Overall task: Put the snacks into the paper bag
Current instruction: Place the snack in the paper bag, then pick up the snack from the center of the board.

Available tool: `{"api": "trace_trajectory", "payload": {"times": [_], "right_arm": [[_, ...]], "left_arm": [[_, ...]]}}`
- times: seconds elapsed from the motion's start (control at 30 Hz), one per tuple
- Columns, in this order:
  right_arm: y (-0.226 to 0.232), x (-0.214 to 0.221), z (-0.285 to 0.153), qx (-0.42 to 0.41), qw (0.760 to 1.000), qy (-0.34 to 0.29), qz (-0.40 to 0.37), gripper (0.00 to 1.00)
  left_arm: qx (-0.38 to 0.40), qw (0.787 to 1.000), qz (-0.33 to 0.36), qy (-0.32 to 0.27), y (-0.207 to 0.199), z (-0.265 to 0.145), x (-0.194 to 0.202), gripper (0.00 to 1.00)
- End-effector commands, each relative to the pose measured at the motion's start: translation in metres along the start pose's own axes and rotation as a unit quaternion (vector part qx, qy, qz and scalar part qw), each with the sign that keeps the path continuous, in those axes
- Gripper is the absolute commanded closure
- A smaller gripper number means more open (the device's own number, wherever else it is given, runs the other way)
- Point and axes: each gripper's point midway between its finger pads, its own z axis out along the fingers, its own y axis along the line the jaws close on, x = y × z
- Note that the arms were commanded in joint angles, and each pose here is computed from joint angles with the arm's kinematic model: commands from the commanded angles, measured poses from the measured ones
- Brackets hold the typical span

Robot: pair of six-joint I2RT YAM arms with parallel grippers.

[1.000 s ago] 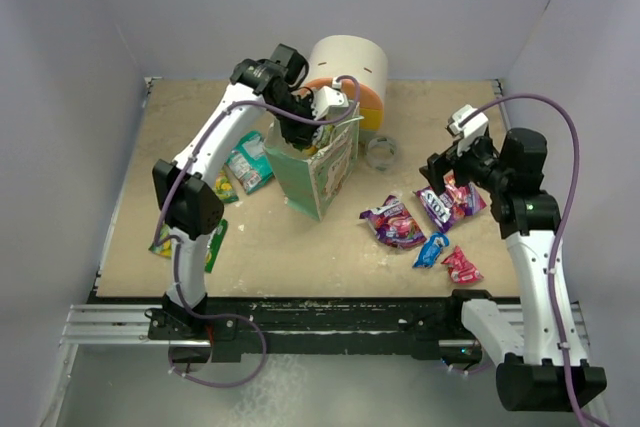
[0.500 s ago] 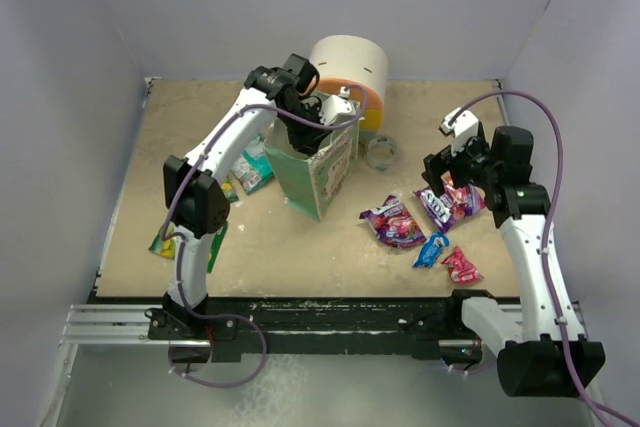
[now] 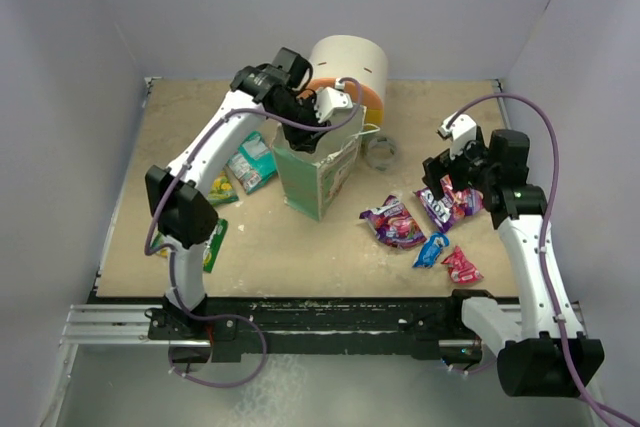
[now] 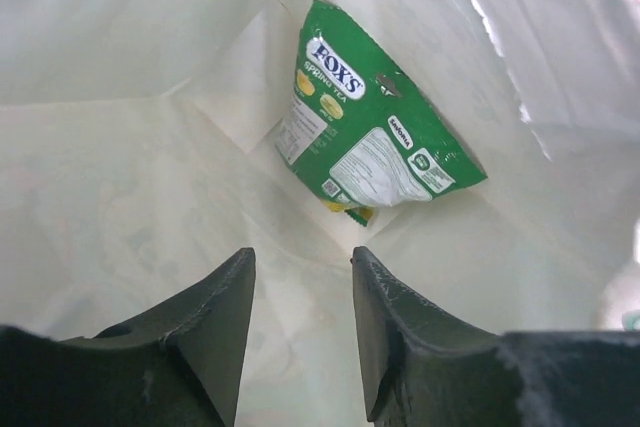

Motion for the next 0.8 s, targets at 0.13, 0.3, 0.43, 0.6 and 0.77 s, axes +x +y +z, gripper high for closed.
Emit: {"api": "trace_trajectory", "payload": {"times": [0.13, 0.3, 0.43, 0.6, 0.77], "right_arm": [[-0.017, 0.006, 0.0, 0.044, 0.999, 0.014, -0.005, 0.0], [-0.032, 0.016, 0.002, 0.083, 0.996, 0.038, 0.002, 0.0], [-0.037, 0.024, 0.003, 0.097, 0.994, 0.056, 0.004, 0.0], [-0.035, 0.025, 0.004, 0.095, 0.994, 0.053, 0.011, 0.0], [-0.032, 0.023, 0.007, 0.088, 0.995, 0.043, 0.014, 0.0]], "left_arm": [[-0.099, 0.992, 0.03, -0.072, 0.002, -0.069, -0.034, 0.47], [-0.148, 0.982, 0.029, -0.11, 0.0, -0.103, -0.047, 0.39], [-0.199, 0.97, 0.017, -0.142, -0.005, -0.138, -0.048, 0.26], [-0.247, 0.952, -0.014, -0.179, -0.013, -0.18, -0.04, 0.19], [-0.284, 0.93, -0.069, -0.222, -0.013, -0.221, -0.02, 0.14]]}}
